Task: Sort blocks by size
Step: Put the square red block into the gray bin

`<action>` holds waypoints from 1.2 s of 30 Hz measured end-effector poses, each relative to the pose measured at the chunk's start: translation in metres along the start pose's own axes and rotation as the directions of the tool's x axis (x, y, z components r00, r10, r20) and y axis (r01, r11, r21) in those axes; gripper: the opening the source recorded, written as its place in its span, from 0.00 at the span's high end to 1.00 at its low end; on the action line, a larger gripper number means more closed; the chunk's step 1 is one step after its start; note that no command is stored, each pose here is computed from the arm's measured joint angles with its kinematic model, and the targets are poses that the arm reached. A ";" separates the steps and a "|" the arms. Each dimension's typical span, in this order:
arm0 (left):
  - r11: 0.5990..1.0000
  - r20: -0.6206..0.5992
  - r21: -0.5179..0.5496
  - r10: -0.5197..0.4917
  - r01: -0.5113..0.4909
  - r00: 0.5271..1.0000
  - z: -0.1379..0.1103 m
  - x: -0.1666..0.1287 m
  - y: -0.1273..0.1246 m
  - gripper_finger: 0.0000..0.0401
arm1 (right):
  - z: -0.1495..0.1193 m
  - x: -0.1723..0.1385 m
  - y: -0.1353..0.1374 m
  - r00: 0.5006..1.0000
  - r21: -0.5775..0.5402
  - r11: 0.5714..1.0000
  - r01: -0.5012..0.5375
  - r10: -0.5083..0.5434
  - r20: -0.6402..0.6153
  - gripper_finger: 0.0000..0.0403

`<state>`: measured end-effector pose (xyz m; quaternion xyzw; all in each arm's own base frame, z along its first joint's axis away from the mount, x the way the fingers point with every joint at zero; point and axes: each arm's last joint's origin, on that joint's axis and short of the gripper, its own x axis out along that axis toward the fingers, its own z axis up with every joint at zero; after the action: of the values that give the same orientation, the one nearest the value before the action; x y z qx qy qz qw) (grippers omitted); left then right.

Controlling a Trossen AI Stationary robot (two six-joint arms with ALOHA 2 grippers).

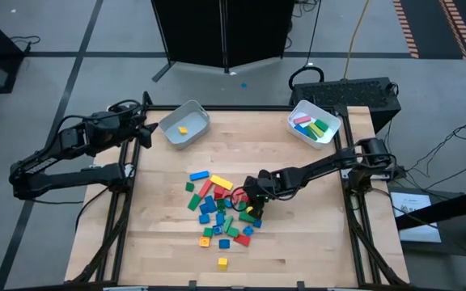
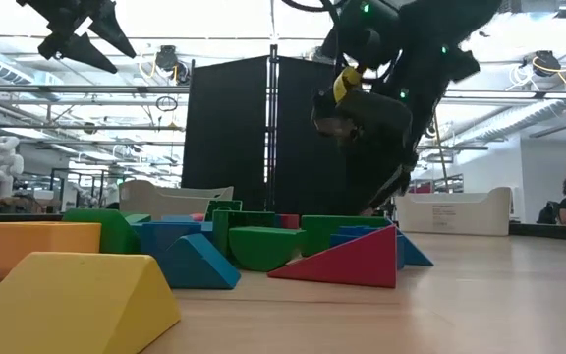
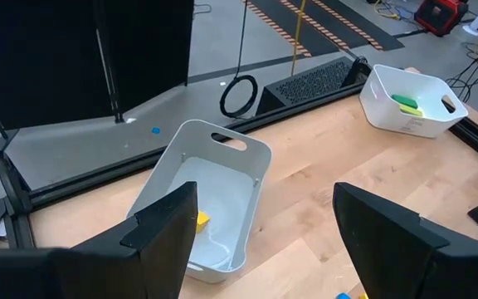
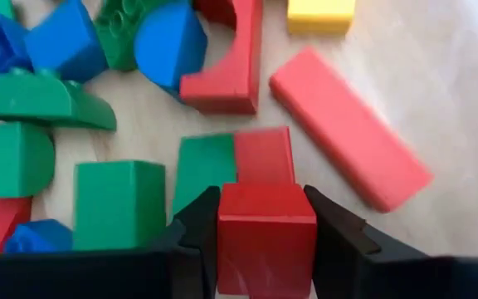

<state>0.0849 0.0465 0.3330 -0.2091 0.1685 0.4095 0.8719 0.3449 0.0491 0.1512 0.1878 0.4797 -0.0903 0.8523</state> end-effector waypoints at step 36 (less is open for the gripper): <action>1.000 -0.022 0.010 0.012 -0.012 1.000 -0.002 0.000 0.001 0.30 | 0.266 0.069 -0.130 0.853 0.298 0.955 0.000 -0.156 0.498 0.71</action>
<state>0.0836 0.0460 0.3308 -0.2082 0.1812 0.4117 0.8685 0.5457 -0.1762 0.1871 0.2586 0.2229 -0.2407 0.9085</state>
